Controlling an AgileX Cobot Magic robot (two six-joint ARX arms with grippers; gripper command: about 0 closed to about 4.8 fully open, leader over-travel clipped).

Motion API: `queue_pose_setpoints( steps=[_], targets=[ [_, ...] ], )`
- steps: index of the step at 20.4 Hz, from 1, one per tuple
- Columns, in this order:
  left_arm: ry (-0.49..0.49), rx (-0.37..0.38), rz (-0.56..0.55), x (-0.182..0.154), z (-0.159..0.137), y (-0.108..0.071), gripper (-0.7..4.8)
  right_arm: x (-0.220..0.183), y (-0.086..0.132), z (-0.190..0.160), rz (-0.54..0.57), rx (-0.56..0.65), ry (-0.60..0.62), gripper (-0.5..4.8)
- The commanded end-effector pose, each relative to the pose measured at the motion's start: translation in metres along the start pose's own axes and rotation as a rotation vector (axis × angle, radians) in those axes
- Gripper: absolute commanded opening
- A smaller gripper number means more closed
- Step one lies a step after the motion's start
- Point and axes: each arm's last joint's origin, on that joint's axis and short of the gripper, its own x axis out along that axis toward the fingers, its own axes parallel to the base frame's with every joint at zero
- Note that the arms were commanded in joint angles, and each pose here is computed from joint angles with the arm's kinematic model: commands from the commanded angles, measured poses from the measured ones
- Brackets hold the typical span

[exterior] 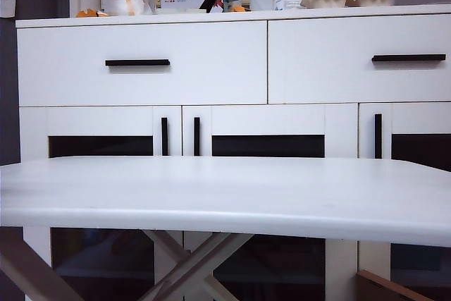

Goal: Pick up a can of beer from the white table, open the left drawer, place the beer inside the drawer, and finally close the drawer.

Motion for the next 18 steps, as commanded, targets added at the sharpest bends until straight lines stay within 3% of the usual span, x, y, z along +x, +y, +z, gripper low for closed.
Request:
queue_pose_setpoints(
  steps=[1, 4, 6, 18],
  targets=[
    [-0.013, -0.004, -0.016, -0.0001, 0.0018, -0.0004, -0.06, -0.0008, -0.0002, 0.0022, 0.001, 0.003, -0.015, 0.00],
    [-0.014, -0.016, -0.066, -0.0001, 0.0017, -0.0010, -0.06, -0.0008, -0.0002, 0.0022, 0.001, 0.003, -0.015, -0.01],
    [-0.013, -0.044, -0.048, 0.0000, 0.0017, 0.0007, -0.06, -0.0008, -0.0002, 0.0022, 0.001, 0.003, -0.015, -0.01],
    [-0.009, -0.045, -0.033, 0.0000, 0.0013, 0.0015, 0.03, -0.0008, -0.0002, 0.0022, 0.001, 0.003, -0.015, -0.01]
  ],
)
